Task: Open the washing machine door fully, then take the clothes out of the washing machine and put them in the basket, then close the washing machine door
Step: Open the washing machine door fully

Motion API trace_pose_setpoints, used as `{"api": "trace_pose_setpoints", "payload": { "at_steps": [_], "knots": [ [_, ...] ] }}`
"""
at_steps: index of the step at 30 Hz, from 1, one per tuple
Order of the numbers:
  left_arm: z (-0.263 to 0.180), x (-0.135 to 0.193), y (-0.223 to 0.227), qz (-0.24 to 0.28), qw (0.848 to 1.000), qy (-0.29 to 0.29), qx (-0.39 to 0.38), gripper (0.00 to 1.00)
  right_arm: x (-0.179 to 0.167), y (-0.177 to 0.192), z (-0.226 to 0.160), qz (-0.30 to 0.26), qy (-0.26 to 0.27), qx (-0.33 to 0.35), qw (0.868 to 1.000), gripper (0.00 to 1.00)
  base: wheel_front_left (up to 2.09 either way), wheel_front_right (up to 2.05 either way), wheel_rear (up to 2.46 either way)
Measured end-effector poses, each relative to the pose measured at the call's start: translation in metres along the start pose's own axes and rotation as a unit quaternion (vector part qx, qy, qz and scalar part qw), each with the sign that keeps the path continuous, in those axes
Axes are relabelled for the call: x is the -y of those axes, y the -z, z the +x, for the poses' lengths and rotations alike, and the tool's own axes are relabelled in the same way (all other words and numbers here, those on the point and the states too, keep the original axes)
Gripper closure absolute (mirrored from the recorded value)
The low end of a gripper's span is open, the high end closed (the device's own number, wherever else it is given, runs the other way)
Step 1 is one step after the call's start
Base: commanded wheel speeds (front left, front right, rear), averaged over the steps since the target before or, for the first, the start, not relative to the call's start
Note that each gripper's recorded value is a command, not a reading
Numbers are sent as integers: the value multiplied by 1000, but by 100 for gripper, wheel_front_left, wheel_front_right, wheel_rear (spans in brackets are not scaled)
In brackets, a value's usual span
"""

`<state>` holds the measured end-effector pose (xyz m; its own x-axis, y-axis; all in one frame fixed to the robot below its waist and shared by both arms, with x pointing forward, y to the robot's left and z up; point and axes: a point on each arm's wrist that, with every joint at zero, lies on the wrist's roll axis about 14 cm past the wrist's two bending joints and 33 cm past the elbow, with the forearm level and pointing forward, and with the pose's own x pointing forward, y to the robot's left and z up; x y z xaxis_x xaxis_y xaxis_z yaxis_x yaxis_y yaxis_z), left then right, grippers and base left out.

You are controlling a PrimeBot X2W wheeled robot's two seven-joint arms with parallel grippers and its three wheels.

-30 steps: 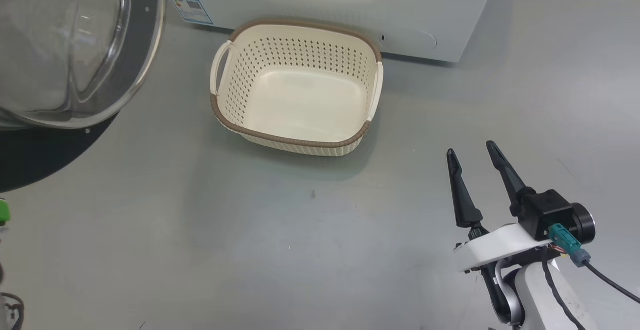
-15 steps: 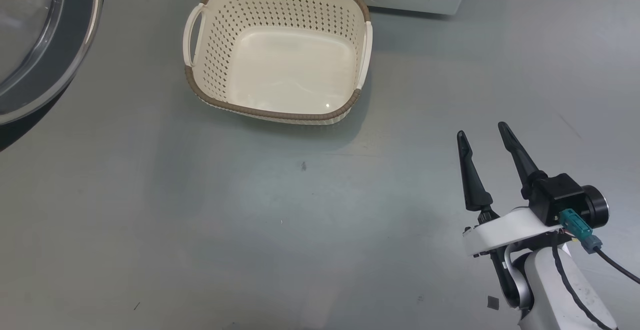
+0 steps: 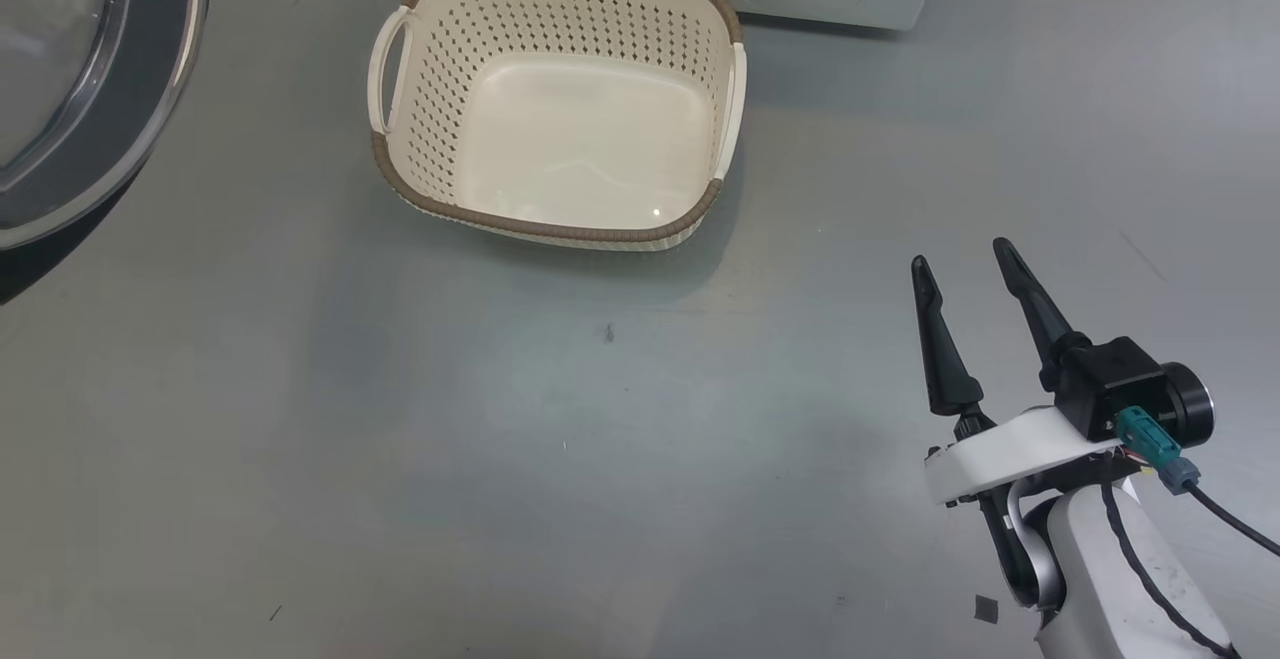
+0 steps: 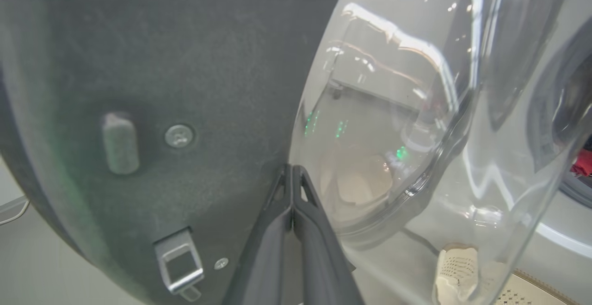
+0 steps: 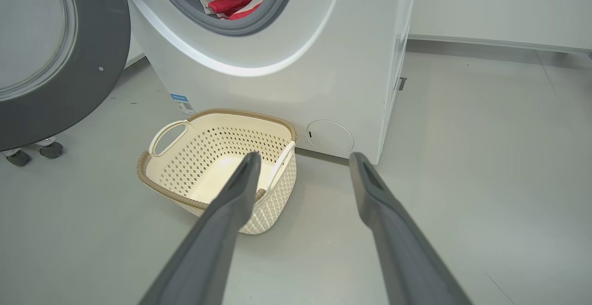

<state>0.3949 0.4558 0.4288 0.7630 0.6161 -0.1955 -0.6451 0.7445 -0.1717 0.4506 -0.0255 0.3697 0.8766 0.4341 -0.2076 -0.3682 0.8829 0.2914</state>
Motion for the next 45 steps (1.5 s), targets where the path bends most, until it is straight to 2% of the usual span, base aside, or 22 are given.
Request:
{"api": "trace_pose_setpoints", "payload": {
  "at_steps": [5,16,28,45],
  "knots": [
    [-5,10,-1,24,999,25,-5,100,-4,-8,-3,-2,-1,9,1000,0,0,0,0],
    [-21,44,-10,36,996,83,5,100,-15,-31,-12,4,-7,34,999,0,0,0,0],
    [-58,85,-20,50,985,166,24,100,-18,-57,-42,7,11,62,998,0,0,0,0],
    [-122,151,-18,-5,962,271,42,100,-5,-97,-97,3,58,126,990,0,0,0,0]
  ]
}}
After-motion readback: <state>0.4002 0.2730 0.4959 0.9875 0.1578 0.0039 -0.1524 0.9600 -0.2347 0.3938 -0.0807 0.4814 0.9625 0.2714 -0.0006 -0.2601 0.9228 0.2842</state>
